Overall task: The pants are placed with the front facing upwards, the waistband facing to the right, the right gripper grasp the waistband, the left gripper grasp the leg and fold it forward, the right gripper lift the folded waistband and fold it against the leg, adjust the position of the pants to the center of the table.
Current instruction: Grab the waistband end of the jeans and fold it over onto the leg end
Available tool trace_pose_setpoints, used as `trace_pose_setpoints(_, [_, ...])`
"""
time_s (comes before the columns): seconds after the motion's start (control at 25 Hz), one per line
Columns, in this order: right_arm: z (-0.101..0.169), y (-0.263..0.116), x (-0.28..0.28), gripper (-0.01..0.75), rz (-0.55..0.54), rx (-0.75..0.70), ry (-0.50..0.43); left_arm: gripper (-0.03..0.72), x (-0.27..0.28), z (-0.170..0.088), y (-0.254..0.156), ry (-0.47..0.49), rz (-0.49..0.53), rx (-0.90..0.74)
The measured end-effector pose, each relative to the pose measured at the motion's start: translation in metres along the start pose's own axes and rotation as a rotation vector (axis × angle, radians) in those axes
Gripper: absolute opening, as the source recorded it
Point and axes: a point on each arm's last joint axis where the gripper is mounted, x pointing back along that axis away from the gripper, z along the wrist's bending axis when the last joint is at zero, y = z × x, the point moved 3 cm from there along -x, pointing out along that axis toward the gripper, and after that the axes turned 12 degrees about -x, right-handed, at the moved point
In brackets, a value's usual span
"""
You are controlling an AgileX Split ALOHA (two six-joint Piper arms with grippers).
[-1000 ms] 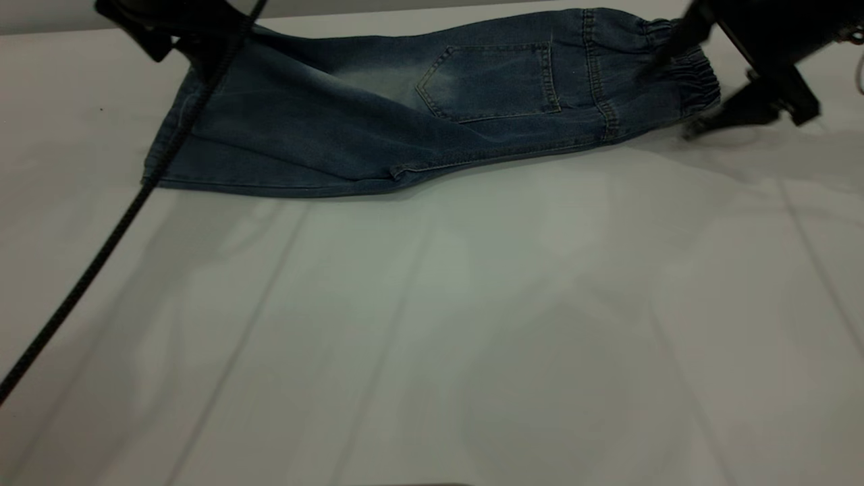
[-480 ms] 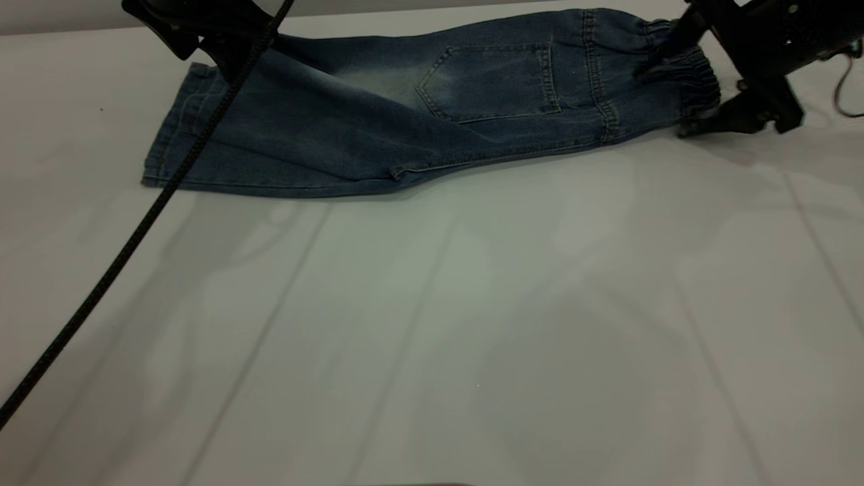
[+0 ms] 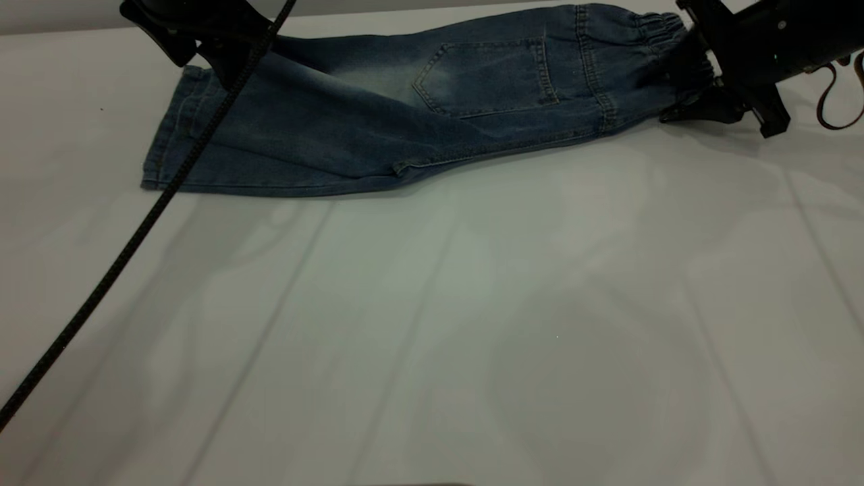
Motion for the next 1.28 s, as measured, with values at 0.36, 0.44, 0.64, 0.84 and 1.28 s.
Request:
trace_pose_setpoints(0.36, [0.032,-0.004,0.018,0.069,0.034,0.139,0.137,0.442,-0.005,-0.020,0.000,-0.147,-0.007,-0.043])
trace_pose_setpoints(0.44, [0.058,-0.009,0.036,0.069,0.055,0.210,0.224,0.442,-0.014,-0.028,-0.002,-0.192,0.001,-0.045])
trace_pose_setpoints(0.64, [0.117,-0.028,0.084,0.069,0.112,0.355,0.412,0.442,-0.034,-0.063,0.000,-0.260,-0.003,-0.105])
trace_pose_setpoints(0.84, [0.148,-0.053,0.115,0.069,0.215,0.444,0.540,0.442,-0.045,-0.102,0.007,-0.285,-0.016,-0.180])
trace_pose_setpoints(1.28, [0.153,-0.073,0.127,0.069,0.282,0.588,0.487,0.442,-0.012,-0.125,0.021,-0.298,-0.029,-0.253])
